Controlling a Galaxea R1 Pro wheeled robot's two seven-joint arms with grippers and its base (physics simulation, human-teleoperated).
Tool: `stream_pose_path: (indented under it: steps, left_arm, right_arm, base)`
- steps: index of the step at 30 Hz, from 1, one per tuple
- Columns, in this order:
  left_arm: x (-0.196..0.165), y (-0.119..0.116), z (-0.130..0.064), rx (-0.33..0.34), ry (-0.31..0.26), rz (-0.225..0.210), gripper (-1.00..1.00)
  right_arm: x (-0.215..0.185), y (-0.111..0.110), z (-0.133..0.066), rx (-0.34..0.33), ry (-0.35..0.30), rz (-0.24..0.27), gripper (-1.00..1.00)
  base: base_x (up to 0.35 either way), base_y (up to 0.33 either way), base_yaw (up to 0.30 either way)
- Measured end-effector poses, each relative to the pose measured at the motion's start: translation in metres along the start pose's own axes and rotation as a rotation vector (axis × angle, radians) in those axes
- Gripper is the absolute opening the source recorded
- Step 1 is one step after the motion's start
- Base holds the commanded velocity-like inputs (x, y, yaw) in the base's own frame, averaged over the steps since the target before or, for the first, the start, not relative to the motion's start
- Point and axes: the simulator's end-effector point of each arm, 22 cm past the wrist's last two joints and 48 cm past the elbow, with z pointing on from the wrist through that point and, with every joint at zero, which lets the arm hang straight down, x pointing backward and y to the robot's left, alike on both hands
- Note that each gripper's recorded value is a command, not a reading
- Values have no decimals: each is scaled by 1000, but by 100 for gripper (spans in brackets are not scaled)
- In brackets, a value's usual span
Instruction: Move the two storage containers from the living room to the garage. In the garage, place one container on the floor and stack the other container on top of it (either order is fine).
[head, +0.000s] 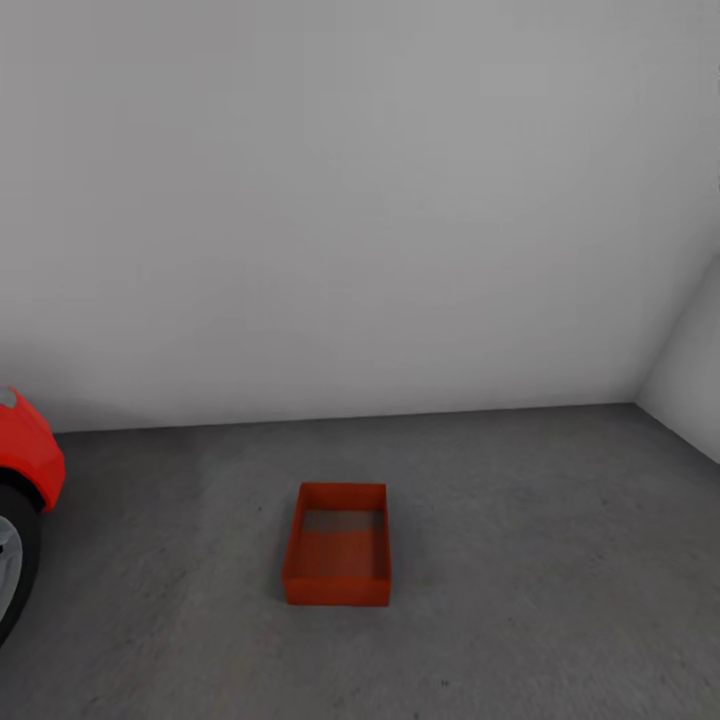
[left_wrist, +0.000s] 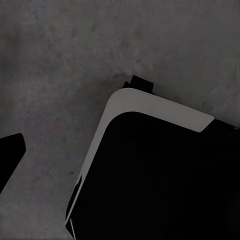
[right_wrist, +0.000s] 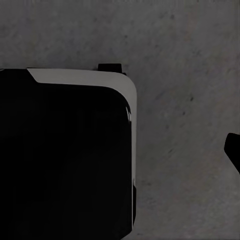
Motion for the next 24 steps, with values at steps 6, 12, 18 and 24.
stream_pose_path:
  steps: [6,12,18,24]
  left_arm:
    - [-3,-1,-1,3,-9,-1,100]
    - [-6,-2,-1,6,-15,-2,100]
    - [-7,-3,-2,7,-18,-3,100]
    - [-10,-4,-3,10,-25,-4,100]
  right_arm:
    - [-4,1,0,-1,-9,1,100]
    - [-7,1,0,-1,-17,2,100]
    - [-7,1,0,1,-18,3,100]
    - [-10,1,-1,5,-25,5,100]
  base:
    - [0,0,0]
    - [0,0,0]
    - [0,0,0]
    - [0,0,0]
